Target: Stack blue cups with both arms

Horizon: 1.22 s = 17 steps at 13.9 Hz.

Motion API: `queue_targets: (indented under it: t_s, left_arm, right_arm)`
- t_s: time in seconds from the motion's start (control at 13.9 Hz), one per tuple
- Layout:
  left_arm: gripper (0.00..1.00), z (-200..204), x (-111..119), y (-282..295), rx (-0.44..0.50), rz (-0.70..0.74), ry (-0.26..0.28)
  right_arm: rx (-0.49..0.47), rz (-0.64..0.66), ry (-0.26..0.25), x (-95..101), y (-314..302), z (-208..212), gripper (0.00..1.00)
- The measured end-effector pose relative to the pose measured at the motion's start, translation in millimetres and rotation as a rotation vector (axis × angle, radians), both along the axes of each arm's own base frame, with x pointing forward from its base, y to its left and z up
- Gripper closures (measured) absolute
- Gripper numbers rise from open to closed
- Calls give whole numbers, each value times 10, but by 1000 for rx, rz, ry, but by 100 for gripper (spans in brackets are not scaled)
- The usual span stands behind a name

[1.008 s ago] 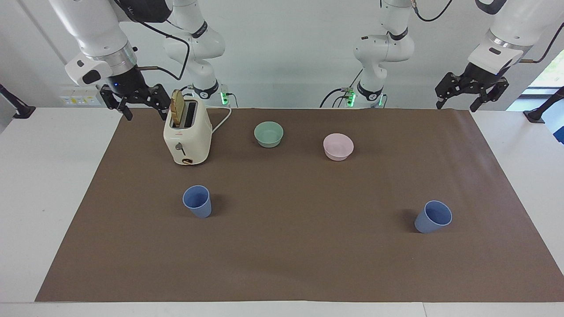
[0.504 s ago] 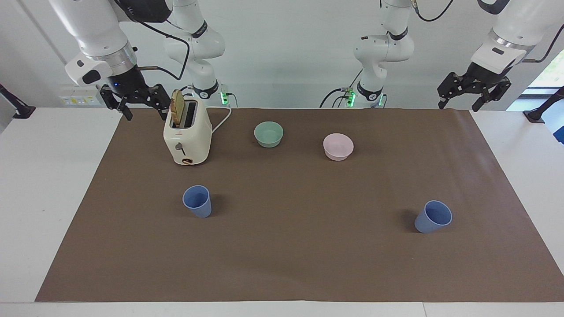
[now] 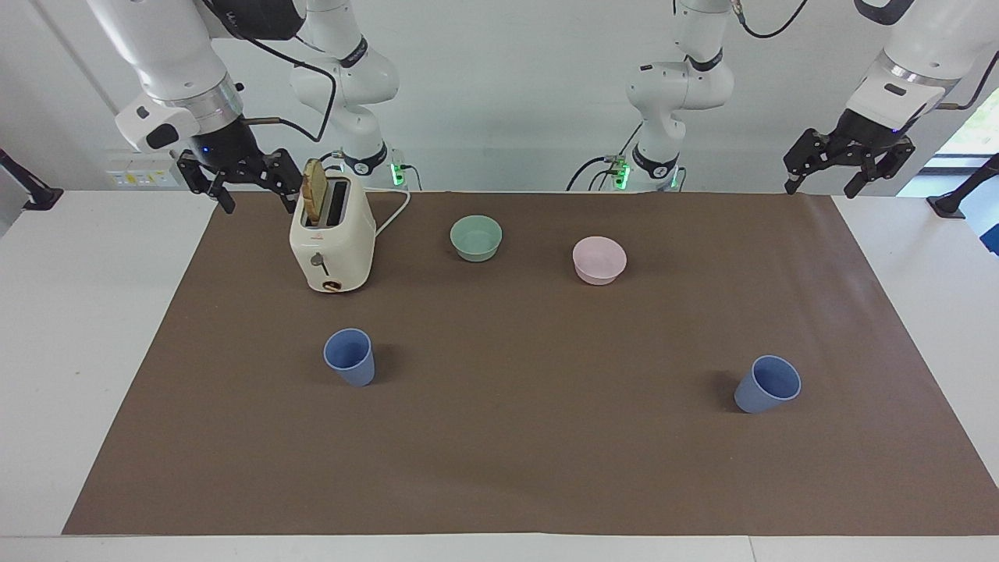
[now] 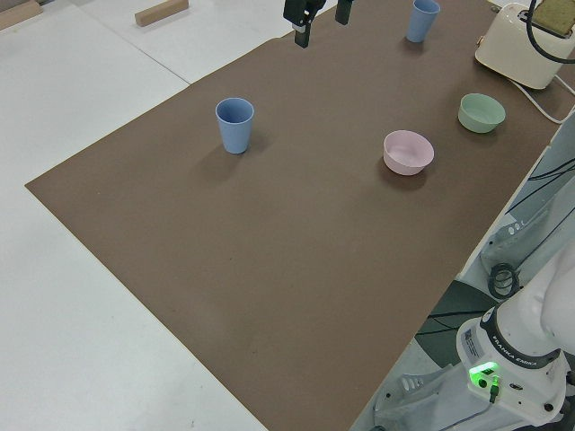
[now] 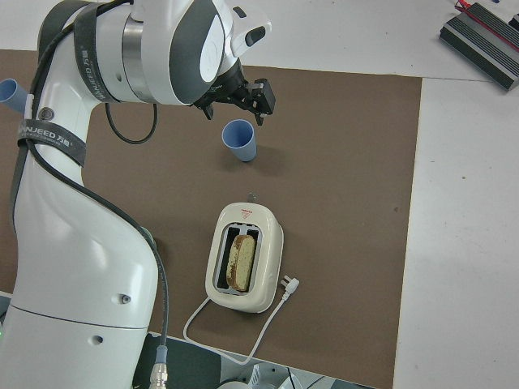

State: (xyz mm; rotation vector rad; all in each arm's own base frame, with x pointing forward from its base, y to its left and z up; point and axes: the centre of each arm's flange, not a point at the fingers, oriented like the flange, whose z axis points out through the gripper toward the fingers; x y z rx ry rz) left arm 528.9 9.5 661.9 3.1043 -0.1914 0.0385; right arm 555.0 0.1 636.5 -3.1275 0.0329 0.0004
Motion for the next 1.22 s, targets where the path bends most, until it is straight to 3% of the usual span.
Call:
queue_targets:
  t_s: [1.22]
  left_arm:
    - [0,24,26,-18,-40,3,-25]
  right_arm:
    - [0,0,0,0,0,0,0]
